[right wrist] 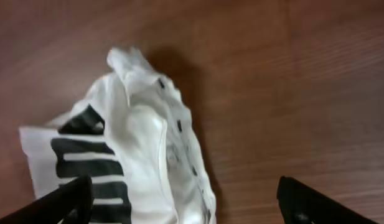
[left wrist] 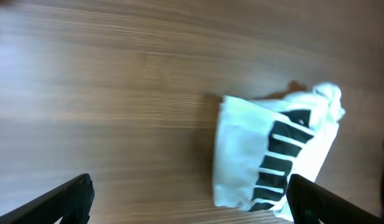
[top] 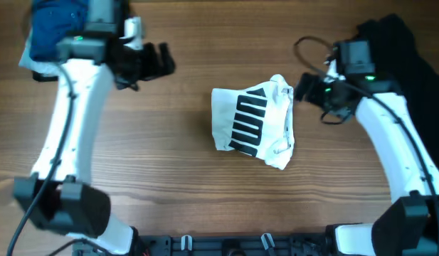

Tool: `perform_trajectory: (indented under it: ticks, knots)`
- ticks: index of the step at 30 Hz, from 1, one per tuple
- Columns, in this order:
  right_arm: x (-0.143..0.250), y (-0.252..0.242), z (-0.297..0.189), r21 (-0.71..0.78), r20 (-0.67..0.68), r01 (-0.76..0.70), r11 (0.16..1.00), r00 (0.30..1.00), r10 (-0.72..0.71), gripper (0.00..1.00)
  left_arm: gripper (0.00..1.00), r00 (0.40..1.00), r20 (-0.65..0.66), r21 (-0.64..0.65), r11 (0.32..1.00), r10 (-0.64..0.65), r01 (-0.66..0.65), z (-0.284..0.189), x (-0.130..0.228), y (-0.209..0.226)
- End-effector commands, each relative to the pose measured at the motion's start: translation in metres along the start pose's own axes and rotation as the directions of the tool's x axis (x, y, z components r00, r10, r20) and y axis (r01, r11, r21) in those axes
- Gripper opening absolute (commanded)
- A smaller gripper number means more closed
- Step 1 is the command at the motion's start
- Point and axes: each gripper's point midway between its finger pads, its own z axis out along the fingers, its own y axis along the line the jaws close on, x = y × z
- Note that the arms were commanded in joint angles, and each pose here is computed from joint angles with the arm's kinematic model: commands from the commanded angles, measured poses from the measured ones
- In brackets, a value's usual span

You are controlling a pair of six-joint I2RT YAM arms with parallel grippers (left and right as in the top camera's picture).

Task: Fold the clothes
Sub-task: 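Grasp the folded white T-shirt bundle with the left gripper and lift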

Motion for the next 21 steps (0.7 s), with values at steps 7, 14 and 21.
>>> perform_trajectory:
  ticks: [7,14,21]
  knots:
    - [-0.026,-0.028,-0.01,-0.056,0.053,-0.026,0.998,0.998,0.029,0.93,0.83,0.797,-0.317,0.133,0.856,0.514,-0.499,0.158,0.131,-0.131]
    - [-0.027,-0.031,-0.01,-0.043,0.056,-0.027,0.999,0.998,0.029,0.93,0.18,0.656,-0.412,0.029,0.729,0.632,-0.684,0.2,0.152,-0.103]
    - [-0.026,-0.035,-0.01,-0.017,0.055,-0.03,0.999,0.998,0.031,0.93,0.15,0.687,-0.571,-0.26,0.694,0.45,-0.671,0.209,0.116,0.009]
